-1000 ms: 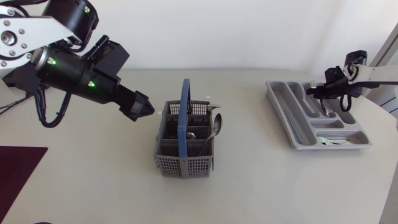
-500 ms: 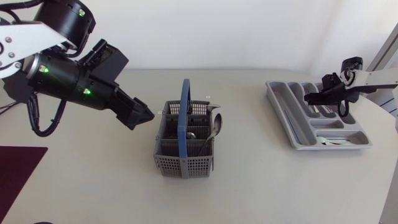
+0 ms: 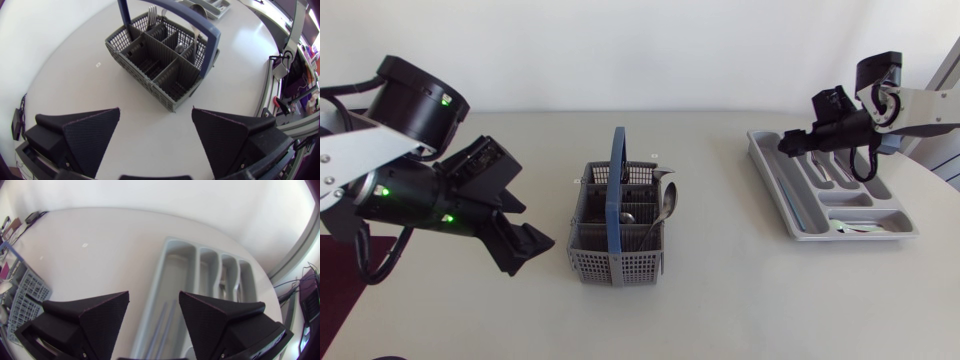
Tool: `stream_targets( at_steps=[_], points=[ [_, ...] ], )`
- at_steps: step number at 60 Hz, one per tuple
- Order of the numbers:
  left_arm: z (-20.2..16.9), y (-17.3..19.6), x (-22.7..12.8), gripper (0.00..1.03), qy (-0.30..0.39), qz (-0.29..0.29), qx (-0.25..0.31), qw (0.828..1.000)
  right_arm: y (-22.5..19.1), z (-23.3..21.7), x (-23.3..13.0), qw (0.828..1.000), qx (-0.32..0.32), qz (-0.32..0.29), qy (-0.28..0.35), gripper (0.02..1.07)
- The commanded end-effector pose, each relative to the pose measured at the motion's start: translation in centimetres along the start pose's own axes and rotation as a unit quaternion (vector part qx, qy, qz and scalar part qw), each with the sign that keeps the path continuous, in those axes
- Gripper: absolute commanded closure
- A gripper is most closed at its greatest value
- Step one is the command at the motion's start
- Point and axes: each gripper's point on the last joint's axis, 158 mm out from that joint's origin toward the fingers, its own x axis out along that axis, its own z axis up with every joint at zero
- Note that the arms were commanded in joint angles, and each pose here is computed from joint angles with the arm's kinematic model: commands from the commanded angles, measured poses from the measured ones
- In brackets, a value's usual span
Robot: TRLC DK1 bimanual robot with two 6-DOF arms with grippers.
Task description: Sort the cutlery from the basket into the organizer compartments.
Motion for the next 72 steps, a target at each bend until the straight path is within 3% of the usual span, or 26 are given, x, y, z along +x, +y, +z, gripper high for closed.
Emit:
stream_targets(
  at_steps=[1,14,21,36,41,49,66,72],
  points=[
    [-0.8,-0.6,0.4,0.04,0.001,-0.004,0.019,1.000,3.9,-2.0,-0.7,0.999,-0.020,0.031,0.017,0.33],
    [-1.4,-1.7,1.2,0.04,0.007,-0.014,0.029,0.999,11.4,-2.1,-4.6,0.994,-0.070,0.083,0.000,0.33],
    [-1.6,-2.5,1.7,0.04,0.010,-0.023,0.034,0.999,14.7,-2.6,-4.9,0.990,-0.086,0.110,0.004,0.33],
    [-2.9,-4.3,3.4,0.04,0.026,-0.042,0.040,0.998,17.8,-1.4,-1.9,0.986,-0.085,0.139,0.019,0.33],
    [-3.1,-4.6,3.6,0.09,0.026,-0.046,0.039,0.998,18.6,-0.8,-0.6,0.985,-0.079,0.150,0.025,0.33],
    [-3.9,-5.6,4.3,0.26,0.041,-0.062,0.045,0.996,19.9,0.0,1.3,0.983,-0.077,0.162,0.033,0.34],
    [-4.6,-6.8,6.3,0.92,0.065,-0.087,0.045,0.993,22.6,1.8,4.8,0.978,-0.060,0.194,0.047,0.72],
    [-4.6,-7.3,7.0,0.95,0.067,-0.097,0.045,0.992,23.5,2.1,5.6,0.975,-0.054,0.210,0.055,0.86]
  ],
)
